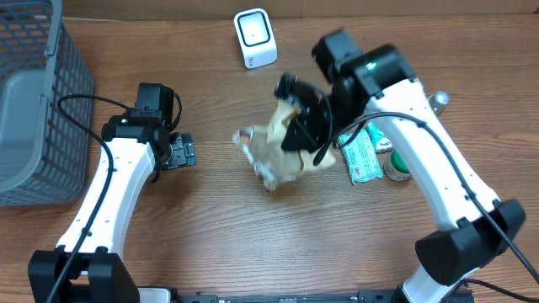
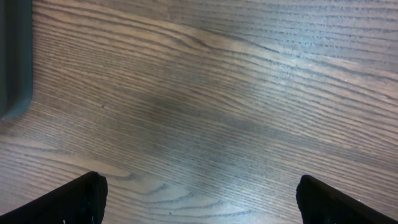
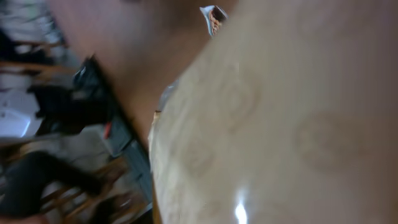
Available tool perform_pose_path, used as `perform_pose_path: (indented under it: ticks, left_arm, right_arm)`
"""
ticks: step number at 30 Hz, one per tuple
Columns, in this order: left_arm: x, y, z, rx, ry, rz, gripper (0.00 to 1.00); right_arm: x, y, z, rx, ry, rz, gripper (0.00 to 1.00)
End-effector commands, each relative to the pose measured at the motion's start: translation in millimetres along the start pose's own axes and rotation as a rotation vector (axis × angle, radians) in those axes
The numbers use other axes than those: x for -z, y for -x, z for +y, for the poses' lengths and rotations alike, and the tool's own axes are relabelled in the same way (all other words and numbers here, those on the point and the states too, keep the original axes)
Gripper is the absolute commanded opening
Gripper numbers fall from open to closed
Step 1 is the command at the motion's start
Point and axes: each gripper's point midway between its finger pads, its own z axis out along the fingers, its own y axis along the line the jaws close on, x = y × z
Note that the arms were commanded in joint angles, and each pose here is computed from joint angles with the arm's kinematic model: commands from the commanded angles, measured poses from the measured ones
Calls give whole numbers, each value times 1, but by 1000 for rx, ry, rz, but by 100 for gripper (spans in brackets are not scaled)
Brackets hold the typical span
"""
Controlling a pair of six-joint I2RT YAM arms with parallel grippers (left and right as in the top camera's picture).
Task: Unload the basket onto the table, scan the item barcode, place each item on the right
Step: 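Carry the bag up toward the white scanner with the right gripper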
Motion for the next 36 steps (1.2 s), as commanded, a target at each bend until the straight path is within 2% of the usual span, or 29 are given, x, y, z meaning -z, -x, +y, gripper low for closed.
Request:
perform_pose_path:
  ticks: [1,7,14,24,31,36]
  left_arm:
    - [0,2,3,17,15,-3,100]
    - [0,2,3,17,15,-3,100]
    - [0,2,3,17,15,-3,99]
    - [0,2,3,17,15,-3,99]
    - [0,2,3,17,15,-3,100]
    - [0,2,3,17,15,-3,99]
  right_arm:
    - [60,32,3,52,-196,-170,3]
    - [123,67,-2,148,-431,-357,4]
    - [128,85,-19,325,-552,-359,4]
    - [96,117,-55,325,-578,-354,4]
    - [55,142,-111,319,-668,-299,4]
    - [32,174,-141,335,-718,-355,4]
